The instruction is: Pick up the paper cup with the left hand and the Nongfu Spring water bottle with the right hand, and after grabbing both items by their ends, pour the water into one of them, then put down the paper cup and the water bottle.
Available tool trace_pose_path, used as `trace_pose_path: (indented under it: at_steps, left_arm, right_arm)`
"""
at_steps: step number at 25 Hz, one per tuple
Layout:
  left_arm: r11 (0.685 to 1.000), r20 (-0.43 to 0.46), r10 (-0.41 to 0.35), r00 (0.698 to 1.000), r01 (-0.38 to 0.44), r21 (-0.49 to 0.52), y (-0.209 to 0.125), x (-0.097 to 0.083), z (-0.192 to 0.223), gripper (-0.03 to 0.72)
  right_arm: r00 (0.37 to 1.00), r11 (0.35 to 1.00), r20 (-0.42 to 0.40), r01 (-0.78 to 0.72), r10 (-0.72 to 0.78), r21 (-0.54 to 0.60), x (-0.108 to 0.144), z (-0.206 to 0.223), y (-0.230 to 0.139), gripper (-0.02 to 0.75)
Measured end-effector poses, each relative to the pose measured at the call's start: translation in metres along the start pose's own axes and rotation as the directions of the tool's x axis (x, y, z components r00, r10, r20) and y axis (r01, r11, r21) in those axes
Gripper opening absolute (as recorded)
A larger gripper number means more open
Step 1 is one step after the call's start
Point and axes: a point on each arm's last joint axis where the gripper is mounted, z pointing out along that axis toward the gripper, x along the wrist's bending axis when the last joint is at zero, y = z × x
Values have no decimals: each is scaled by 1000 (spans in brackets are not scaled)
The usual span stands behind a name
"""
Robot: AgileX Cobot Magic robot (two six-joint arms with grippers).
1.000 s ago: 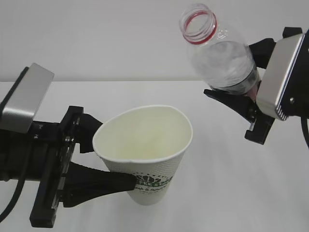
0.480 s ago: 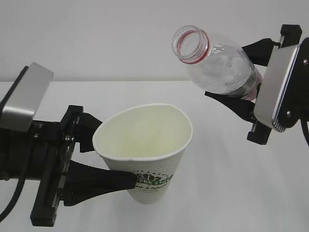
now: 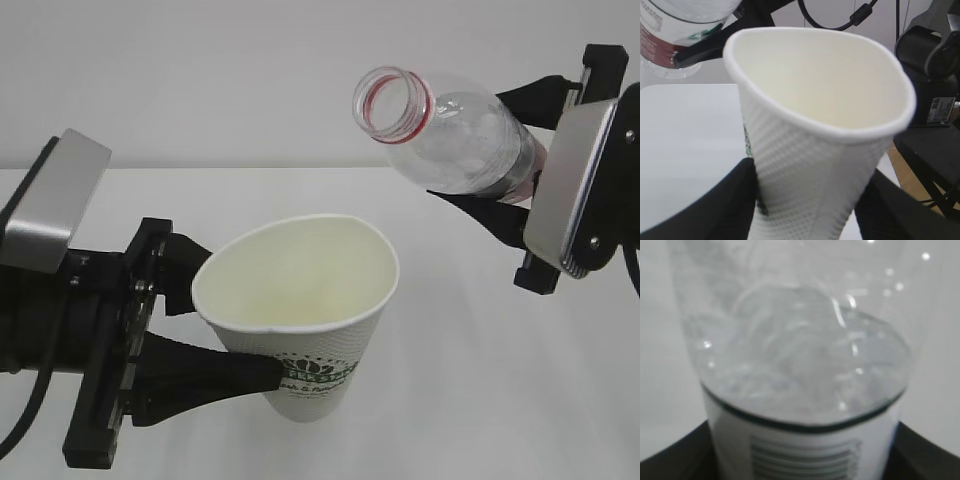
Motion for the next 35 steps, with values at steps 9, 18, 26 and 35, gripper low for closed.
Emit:
trace_pose_path:
  at_steps: [9,18,26,35]
  left_arm:
    - [1000,0,0,1000,0,0,0,0,0,428]
    - [1000,0,0,1000,0,0,0,0,0,428]
    - [1000,0,0,1000,0,0,0,0,0,428]
    - [1000,0,0,1000,0,0,0,0,0,427]
  right_arm:
    - [999,999,18,44,-45,8,-2,0,-1,485]
    - [995,995,42,92,-91,-23,-4,0,3,485]
    - [989,990,45,139,-138,-22,-4,0,3,485]
    - [983,986,69,168,-167,-7,-6,0,2,485]
